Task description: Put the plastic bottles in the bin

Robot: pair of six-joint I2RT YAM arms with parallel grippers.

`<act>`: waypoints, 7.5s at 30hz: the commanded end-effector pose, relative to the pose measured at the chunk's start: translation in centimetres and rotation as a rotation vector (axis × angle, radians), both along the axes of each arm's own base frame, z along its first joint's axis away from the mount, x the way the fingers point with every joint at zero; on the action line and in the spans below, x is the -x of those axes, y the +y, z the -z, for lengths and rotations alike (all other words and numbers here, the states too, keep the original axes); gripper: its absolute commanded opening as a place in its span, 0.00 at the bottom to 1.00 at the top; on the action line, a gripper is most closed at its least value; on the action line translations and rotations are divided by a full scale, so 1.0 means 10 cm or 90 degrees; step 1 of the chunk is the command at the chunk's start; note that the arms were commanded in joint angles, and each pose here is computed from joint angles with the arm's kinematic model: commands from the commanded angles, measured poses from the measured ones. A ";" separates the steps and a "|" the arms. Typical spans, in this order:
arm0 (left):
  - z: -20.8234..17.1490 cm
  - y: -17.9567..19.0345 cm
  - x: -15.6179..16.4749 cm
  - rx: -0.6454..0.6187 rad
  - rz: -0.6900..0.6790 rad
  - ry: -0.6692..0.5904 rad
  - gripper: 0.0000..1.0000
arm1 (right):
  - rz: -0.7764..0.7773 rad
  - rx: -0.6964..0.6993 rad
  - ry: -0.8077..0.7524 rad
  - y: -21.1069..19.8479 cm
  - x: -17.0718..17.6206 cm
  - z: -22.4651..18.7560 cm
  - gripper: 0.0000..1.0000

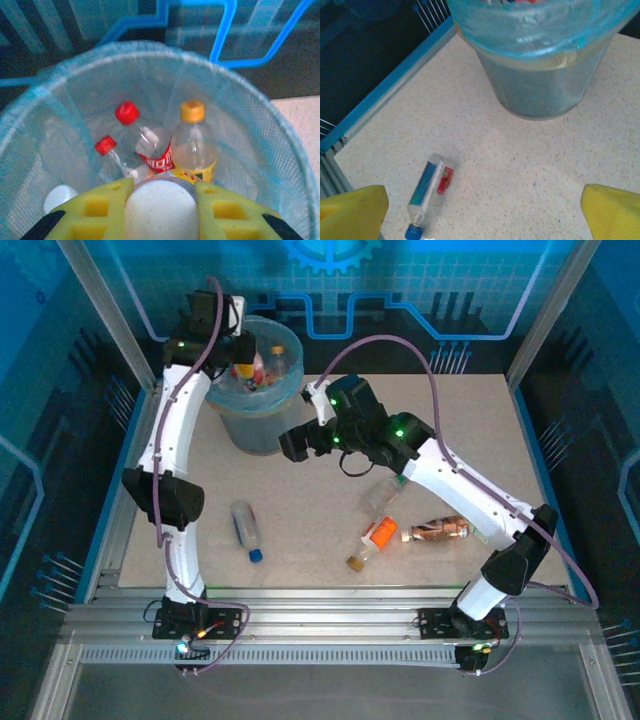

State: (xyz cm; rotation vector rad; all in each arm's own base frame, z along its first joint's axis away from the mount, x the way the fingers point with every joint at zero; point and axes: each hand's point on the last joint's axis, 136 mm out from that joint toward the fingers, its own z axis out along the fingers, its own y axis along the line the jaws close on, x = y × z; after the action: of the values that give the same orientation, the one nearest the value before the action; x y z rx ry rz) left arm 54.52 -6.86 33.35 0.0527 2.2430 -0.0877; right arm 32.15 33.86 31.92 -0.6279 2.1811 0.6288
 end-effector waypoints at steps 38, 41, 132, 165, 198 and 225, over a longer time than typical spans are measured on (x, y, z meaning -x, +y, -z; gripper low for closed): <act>-0.10 -0.13 -0.02 0.083 0.031 -0.040 0.82 | 0.035 0.013 0.044 -0.22 0.02 0.18 1.00; -0.16 -0.10 -0.10 0.081 0.019 -0.063 0.78 | 0.036 0.012 0.045 -0.22 0.02 0.20 1.00; 0.78 -2.11 2.97 -0.126 0.804 -0.143 0.94 | -0.356 0.543 0.006 -2.98 0.85 2.77 0.97; 0.61 -1.98 3.03 -0.205 0.776 -0.210 0.93 | -0.351 0.465 0.164 -2.88 0.84 2.76 0.47; -0.50 -2.72 2.41 0.270 0.659 -0.240 0.76 | -0.072 0.076 -0.199 -2.23 1.02 0.51 0.43; -0.55 -2.91 2.80 0.457 0.846 -0.103 0.77 | -0.173 -0.096 -0.240 -1.52 0.94 -0.02 0.43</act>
State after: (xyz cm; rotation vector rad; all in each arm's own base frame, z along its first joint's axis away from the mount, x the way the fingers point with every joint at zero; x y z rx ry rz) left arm 29.24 -35.36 37.80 0.9421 1.5975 -1.4149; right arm 22.51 17.71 29.25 -0.8924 1.7826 0.7397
